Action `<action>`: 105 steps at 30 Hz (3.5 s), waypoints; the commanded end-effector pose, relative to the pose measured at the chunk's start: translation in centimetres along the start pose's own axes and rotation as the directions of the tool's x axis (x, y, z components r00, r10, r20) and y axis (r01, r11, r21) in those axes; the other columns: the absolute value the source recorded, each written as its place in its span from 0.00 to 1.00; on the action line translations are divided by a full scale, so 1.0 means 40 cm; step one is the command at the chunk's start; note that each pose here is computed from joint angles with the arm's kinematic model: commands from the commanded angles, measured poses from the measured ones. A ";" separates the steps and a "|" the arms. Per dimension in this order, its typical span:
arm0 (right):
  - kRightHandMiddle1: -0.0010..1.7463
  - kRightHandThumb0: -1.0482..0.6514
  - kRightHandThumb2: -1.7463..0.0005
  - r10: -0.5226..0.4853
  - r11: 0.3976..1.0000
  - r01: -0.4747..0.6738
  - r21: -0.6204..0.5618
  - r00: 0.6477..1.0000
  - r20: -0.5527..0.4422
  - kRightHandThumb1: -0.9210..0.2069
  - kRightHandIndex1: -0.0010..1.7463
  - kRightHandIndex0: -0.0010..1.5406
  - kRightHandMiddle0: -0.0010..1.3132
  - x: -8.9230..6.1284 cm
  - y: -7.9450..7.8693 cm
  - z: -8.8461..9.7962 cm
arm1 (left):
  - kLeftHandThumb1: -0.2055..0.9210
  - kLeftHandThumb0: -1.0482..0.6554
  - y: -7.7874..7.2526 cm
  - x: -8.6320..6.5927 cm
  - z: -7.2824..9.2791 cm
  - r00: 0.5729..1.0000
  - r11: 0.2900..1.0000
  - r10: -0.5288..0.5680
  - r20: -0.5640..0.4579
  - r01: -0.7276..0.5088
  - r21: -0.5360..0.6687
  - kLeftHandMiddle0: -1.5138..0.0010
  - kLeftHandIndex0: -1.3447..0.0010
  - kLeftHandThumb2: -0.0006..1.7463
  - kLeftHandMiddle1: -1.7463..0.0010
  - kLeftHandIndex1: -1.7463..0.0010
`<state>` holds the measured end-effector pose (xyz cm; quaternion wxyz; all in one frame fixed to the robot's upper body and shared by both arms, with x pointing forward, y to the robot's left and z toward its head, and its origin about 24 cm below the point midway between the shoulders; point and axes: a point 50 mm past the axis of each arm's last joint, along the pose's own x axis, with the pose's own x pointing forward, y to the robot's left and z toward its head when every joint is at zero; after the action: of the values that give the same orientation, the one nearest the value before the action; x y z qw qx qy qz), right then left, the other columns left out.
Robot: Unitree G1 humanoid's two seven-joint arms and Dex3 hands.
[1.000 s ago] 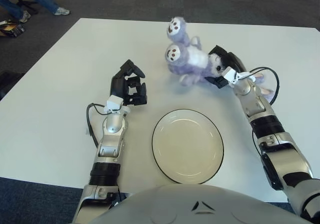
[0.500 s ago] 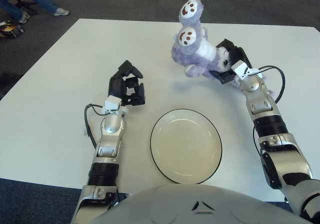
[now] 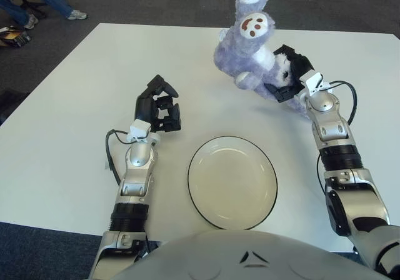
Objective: Put the doll into the plate.
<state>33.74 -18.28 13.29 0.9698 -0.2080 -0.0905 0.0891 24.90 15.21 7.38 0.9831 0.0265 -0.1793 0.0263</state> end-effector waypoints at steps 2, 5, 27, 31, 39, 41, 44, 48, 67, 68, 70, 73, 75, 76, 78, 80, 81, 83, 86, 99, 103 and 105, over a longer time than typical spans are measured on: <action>0.77 0.61 0.23 0.019 0.998 -0.021 0.054 0.999 0.031 0.71 0.87 0.59 0.56 -0.015 -0.018 0.021 | 0.44 0.33 0.014 -0.091 -0.093 0.982 1.000 0.016 -0.190 -0.014 0.012 0.15 0.53 0.77 0.00 0.00; 0.77 0.61 0.22 0.039 0.997 -0.041 0.058 0.999 0.038 0.72 0.88 0.58 0.57 -0.036 -0.031 0.034 | 0.45 0.33 0.014 -0.090 -0.095 0.981 1.000 0.020 -0.192 -0.018 0.010 0.15 0.53 0.77 0.00 0.00; 0.80 0.61 0.19 0.204 0.941 -0.222 0.256 0.974 0.096 0.72 0.94 0.55 0.55 -0.142 -0.012 0.065 | 0.46 0.33 0.025 -0.086 -0.120 0.967 0.999 0.047 -0.249 -0.045 0.013 0.15 0.54 0.75 0.00 0.00; 0.79 0.61 0.21 0.238 0.935 -0.256 0.244 0.966 0.100 0.71 0.92 0.55 0.54 -0.152 -0.016 0.059 | 0.46 0.33 0.025 -0.085 -0.121 0.966 0.999 0.048 -0.255 -0.046 0.014 0.15 0.54 0.75 0.00 0.00; 0.80 0.61 0.24 0.326 0.907 -0.338 0.253 0.941 0.087 0.68 0.88 0.56 0.52 -0.177 -0.016 0.041 | 0.46 0.33 0.027 -0.082 -0.126 0.963 0.999 0.048 -0.266 -0.048 0.006 0.14 0.54 0.75 0.00 0.00; 0.80 0.61 0.24 0.348 0.898 -0.357 0.258 0.934 0.080 0.68 0.87 0.56 0.52 -0.188 -0.013 0.036 | 0.46 0.33 0.028 -0.081 -0.126 0.963 0.999 0.051 -0.266 -0.050 0.008 0.14 0.54 0.75 0.00 0.00; 0.82 0.61 0.27 0.390 0.879 -0.397 0.263 0.917 0.081 0.65 0.83 0.56 0.51 -0.206 -0.003 0.026 | 0.46 0.33 0.028 -0.080 -0.128 0.961 0.999 0.046 -0.272 -0.045 0.010 0.14 0.54 0.75 0.00 0.00; 0.85 0.61 0.34 0.439 0.857 -0.450 0.251 0.893 0.104 0.59 0.75 0.53 0.51 -0.217 0.008 0.020 | 0.46 0.33 0.029 -0.080 -0.131 0.959 0.999 0.041 -0.279 -0.040 0.008 0.14 0.54 0.75 0.00 0.00; 0.84 0.61 0.38 0.611 0.736 -0.638 0.228 0.770 0.185 0.55 0.73 0.48 0.58 -0.244 0.036 0.010 | 0.46 0.33 0.024 -0.079 -0.130 0.961 0.999 0.043 -0.274 -0.043 0.006 0.14 0.54 0.75 0.00 0.00; 0.84 0.61 0.38 0.613 0.734 -0.642 0.221 0.767 0.191 0.55 0.73 0.48 0.58 -0.245 0.038 0.010 | 0.46 0.33 0.024 -0.079 -0.130 0.961 0.999 0.043 -0.274 -0.043 0.005 0.14 0.54 0.75 0.00 0.00; 0.84 0.61 0.38 0.617 0.732 -0.648 0.210 0.761 0.199 0.55 0.72 0.48 0.57 -0.247 0.041 0.010 | 0.46 0.33 0.023 -0.079 -0.130 0.960 0.999 0.045 -0.275 -0.045 0.004 0.14 0.54 0.75 0.00 0.00; 0.83 0.61 0.38 0.624 0.733 -0.656 0.182 0.754 0.204 0.55 0.71 0.49 0.58 -0.261 0.052 0.008 | 0.46 0.33 0.020 -0.078 -0.130 0.961 0.999 0.047 -0.273 -0.049 0.000 0.14 0.54 0.76 0.00 0.00; 0.84 0.61 0.39 0.628 0.735 -0.658 0.162 0.751 0.202 0.55 0.71 0.49 0.57 -0.277 0.062 0.006 | 0.45 0.33 0.019 -0.077 -0.129 0.961 0.999 0.047 -0.271 -0.049 0.000 0.14 0.54 0.76 0.00 0.00; 0.84 0.61 0.39 0.628 0.739 -0.657 0.147 0.751 0.204 0.54 0.71 0.49 0.57 -0.283 0.065 0.005 | 0.45 0.33 0.017 -0.077 -0.129 0.961 0.999 0.048 -0.271 -0.049 0.000 0.14 0.53 0.76 0.00 0.00; 0.84 0.61 0.39 0.623 0.751 -0.652 0.107 0.753 0.213 0.54 0.70 0.49 0.57 -0.289 0.069 0.006 | 0.45 0.33 0.015 -0.076 -0.128 0.961 0.999 0.048 -0.273 -0.050 0.000 0.14 0.53 0.76 0.00 0.00; 0.84 0.61 0.40 0.611 0.769 -0.637 0.052 0.757 0.229 0.53 0.70 0.49 0.56 -0.294 0.073 0.010 | 0.45 0.33 0.013 -0.075 -0.128 0.960 0.999 0.049 -0.276 -0.051 0.001 0.14 0.53 0.76 0.00 0.00; 0.84 0.61 0.40 0.602 0.782 -0.623 0.015 0.762 0.240 0.53 0.70 0.49 0.56 -0.298 0.077 0.014 | 0.45 0.33 0.013 -0.076 -0.128 0.959 0.999 0.049 -0.279 -0.050 0.003 0.14 0.54 0.76 0.00 0.00; 0.84 0.61 0.41 0.588 0.799 -0.600 -0.033 0.768 0.254 0.52 0.70 0.48 0.57 -0.304 0.081 0.020 | 0.45 0.33 0.012 -0.076 -0.128 0.957 0.999 0.051 -0.285 -0.052 0.005 0.14 0.54 0.76 0.00 0.00; 0.83 0.61 0.42 0.578 0.810 -0.583 -0.065 0.773 0.262 0.51 0.70 0.47 0.57 -0.308 0.084 0.025 | 0.45 0.33 0.010 -0.076 -0.128 0.956 0.998 0.053 -0.290 -0.055 0.003 0.14 0.54 0.76 0.00 0.00; 0.82 0.61 0.44 0.569 0.822 -0.535 -0.194 0.783 0.253 0.48 0.69 0.45 0.58 -0.312 0.085 0.056 | 0.46 0.33 0.002 -0.076 -0.127 0.955 0.998 0.056 -0.292 -0.059 -0.001 0.14 0.54 0.76 0.00 0.00; 0.83 0.61 0.46 0.574 0.818 -0.534 -0.213 0.776 0.260 0.46 0.69 0.44 0.57 -0.311 0.087 0.060 | 0.46 0.33 0.003 -0.078 -0.128 0.954 0.999 0.052 -0.295 -0.053 0.004 0.14 0.54 0.76 0.00 0.00; 0.83 0.61 0.46 0.576 0.817 -0.534 -0.217 0.774 0.263 0.46 0.69 0.44 0.57 -0.312 0.086 0.061 | 0.46 0.33 0.001 -0.078 -0.128 0.954 0.999 0.049 -0.297 -0.049 0.008 0.14 0.54 0.76 0.00 0.00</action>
<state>20.82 -17.00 11.86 0.8652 -0.2555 -0.1716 0.3958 26.17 15.74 5.99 0.9904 0.0275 -0.1280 0.0433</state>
